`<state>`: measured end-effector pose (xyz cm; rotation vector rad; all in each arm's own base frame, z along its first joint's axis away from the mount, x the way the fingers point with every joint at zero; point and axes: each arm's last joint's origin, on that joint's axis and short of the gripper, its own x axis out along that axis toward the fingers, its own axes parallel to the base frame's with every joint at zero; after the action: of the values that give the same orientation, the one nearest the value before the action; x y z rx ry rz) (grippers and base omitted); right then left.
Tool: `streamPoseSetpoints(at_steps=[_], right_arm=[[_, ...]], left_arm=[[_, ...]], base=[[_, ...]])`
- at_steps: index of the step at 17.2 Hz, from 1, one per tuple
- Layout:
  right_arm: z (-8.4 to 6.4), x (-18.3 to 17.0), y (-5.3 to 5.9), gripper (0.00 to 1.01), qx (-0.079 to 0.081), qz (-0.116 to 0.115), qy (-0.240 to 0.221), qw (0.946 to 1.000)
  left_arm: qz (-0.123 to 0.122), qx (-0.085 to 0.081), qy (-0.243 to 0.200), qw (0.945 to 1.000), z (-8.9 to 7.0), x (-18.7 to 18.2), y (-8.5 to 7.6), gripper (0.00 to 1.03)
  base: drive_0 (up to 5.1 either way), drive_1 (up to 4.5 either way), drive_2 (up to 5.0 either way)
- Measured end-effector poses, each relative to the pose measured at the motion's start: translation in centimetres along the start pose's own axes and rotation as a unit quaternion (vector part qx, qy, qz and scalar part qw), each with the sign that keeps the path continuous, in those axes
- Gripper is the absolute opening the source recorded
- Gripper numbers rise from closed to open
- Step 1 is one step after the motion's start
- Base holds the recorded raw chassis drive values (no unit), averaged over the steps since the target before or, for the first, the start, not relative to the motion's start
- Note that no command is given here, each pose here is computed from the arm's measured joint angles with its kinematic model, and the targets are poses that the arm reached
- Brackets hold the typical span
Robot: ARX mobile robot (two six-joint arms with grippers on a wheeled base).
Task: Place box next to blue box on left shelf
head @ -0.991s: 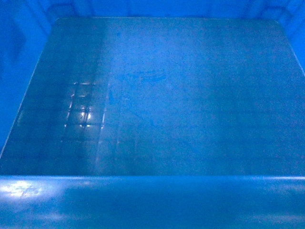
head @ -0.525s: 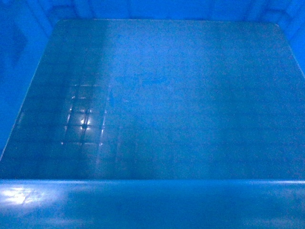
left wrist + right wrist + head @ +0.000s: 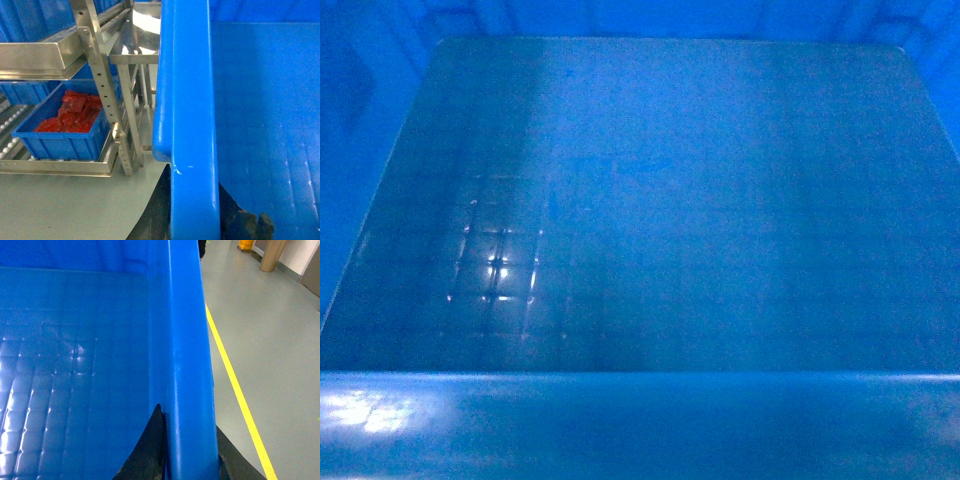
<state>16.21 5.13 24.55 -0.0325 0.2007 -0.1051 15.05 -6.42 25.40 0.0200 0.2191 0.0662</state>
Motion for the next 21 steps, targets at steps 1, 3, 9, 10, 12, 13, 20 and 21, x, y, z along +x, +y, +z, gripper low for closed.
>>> streamPoseSetpoints(at_steps=[1,3,9,10,12,13,20,21], right_arm=[[-0.02,0.01,0.00,0.10,0.000,0.000,0.001,1.0000],[0.09,-0.03,0.00,0.10,0.002,0.000,-0.004,1.0000],[0.06,-0.09,-0.05,0.11,-0.002,-0.001,-0.002,1.0000],[0.04,-0.05,-0.03,0.11,-0.001,-0.001,-0.002,1.0000],[-0.02,-0.02,-0.02,0.11,-0.003,-0.001,0.000,1.0000],[0.01,-0.02,-0.02,0.11,-0.002,-0.001,-0.001,1.0000],[0.01,-0.01,-0.01,0.11,-0.002,-0.001,0.000,1.0000],[-0.03,0.01,0.00,0.11,-0.003,-0.001,0.001,1.0000]], left_arm=[[0.000,0.000,0.001,1.0000,-0.01,0.01,0.00,0.07],[0.000,-0.002,-0.004,1.0000,0.08,-0.04,0.01,0.07],[-0.001,-0.002,0.001,1.0000,-0.06,0.04,-0.07,0.07],[-0.001,-0.002,0.000,1.0000,-0.04,0.02,-0.06,0.07],[-0.001,-0.001,0.002,1.0000,-0.08,0.02,-0.06,0.07],[-0.001,-0.001,0.000,1.0000,-0.05,0.02,-0.06,0.07],[-0.001,-0.001,0.001,1.0000,-0.05,0.01,-0.05,0.07],[-0.001,0.000,0.002,1.0000,-0.07,0.00,-0.05,0.07]], base=[[0.0,4.16,-4.1],[0.0,4.16,-4.1],[0.0,4.16,-4.1],[0.0,4.16,-4.1],[0.0,4.16,-4.1],[0.0,4.16,-4.1],[0.0,4.16,-4.1],[0.0,4.16,-4.1]])
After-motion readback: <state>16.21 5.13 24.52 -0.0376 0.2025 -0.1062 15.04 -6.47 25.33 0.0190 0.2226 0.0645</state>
